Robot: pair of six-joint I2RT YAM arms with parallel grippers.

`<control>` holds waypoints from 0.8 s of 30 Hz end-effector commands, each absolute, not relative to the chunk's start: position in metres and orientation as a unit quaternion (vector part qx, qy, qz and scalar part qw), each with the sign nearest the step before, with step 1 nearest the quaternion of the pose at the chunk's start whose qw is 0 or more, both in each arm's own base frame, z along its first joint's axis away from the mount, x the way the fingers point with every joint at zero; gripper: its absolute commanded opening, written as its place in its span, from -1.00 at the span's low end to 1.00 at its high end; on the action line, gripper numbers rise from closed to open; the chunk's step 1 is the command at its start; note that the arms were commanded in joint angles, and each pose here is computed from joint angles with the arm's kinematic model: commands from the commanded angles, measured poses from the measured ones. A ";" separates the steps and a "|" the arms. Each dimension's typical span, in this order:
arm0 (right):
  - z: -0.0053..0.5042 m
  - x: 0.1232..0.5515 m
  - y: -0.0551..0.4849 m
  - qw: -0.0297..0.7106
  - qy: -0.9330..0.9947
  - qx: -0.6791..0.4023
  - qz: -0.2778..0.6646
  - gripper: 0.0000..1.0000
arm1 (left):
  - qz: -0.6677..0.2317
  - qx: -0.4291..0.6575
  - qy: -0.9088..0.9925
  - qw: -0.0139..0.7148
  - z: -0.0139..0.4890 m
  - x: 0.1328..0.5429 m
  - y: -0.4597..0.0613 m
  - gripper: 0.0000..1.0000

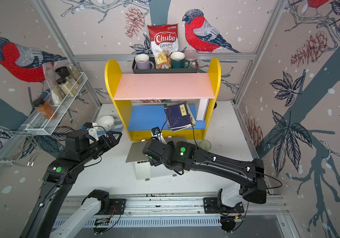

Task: Close the laptop lid and set it aside
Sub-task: Close the lid of the laptop.

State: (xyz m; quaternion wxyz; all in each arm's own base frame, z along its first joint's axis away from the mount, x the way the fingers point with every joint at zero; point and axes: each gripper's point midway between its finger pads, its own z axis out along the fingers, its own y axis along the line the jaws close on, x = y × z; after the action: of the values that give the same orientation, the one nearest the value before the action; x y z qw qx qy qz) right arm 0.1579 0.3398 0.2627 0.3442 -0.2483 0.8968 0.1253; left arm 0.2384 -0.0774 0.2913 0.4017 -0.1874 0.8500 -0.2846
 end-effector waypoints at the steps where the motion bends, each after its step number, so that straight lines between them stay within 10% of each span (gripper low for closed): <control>1: 0.257 0.152 0.337 0.333 0.900 -0.251 0.125 0.61 | -0.290 -0.183 0.843 0.414 0.297 0.242 -0.079 0.91; 24: 0.224 0.136 0.333 0.306 0.911 -0.247 0.126 0.62 | -0.289 -0.186 0.846 0.407 0.288 0.241 -0.079 0.91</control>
State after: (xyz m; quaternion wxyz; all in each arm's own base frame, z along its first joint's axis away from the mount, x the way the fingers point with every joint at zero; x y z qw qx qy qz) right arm 0.1421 0.3365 0.2305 0.3217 -0.2462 0.9053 0.1278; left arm 0.2370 -0.0777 0.2832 0.3966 -0.1902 0.8515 -0.2857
